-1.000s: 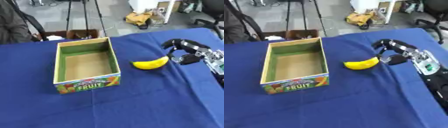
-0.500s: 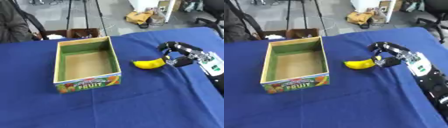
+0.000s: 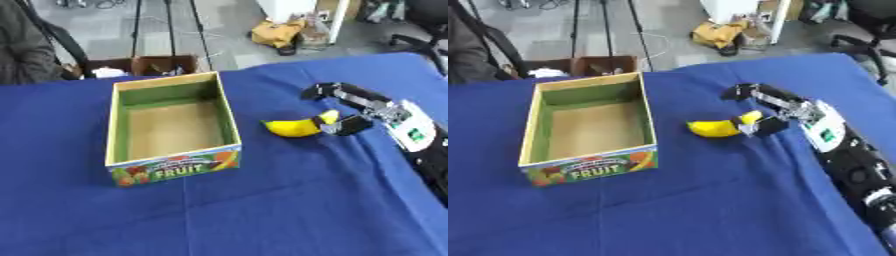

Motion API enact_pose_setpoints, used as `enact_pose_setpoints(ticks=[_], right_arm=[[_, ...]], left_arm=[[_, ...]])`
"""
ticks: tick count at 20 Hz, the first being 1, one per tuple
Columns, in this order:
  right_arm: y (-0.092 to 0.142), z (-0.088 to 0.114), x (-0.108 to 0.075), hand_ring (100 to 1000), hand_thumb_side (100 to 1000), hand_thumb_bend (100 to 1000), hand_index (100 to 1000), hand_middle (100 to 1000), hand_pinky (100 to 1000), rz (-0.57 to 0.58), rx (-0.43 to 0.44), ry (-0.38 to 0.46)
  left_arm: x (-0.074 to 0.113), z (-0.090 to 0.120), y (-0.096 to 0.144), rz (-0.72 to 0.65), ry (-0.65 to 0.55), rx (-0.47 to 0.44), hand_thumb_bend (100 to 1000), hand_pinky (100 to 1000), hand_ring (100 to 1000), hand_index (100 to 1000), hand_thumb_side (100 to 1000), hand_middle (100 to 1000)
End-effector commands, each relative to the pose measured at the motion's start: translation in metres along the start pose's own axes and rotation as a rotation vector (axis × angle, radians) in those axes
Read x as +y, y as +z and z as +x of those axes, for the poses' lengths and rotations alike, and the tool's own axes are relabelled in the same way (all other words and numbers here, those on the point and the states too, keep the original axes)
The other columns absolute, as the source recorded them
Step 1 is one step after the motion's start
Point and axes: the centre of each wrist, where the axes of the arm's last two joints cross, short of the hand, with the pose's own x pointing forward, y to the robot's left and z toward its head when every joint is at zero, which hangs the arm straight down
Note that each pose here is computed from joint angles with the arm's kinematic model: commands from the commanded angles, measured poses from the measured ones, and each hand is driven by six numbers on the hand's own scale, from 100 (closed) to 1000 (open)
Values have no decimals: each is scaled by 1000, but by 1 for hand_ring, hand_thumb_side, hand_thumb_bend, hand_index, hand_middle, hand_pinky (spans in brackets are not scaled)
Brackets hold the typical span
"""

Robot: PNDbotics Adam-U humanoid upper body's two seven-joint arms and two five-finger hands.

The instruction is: Pick up objects on the table and place them in the box.

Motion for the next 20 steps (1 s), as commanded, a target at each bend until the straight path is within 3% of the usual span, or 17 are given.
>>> enact_pose_setpoints(ticks=[1,10,20], right_arm=[[-3,6,-17,888,208,100,879,848,885,166,-146,162],[-11,8,-7,885,249,100,876,843,896,247,-142,210],[1,-2,-2,890,305,100,880,846,906,279,-79,227]], left_arm=[[0,5,-6,-16,-7,-19,244,504,702,568,1000,471],[0,5,-6,-16,-7,-19,244,504,703,568,1000,472],[0,5,-5,-15,-8,-20,242,504,704,567,1000,473]])
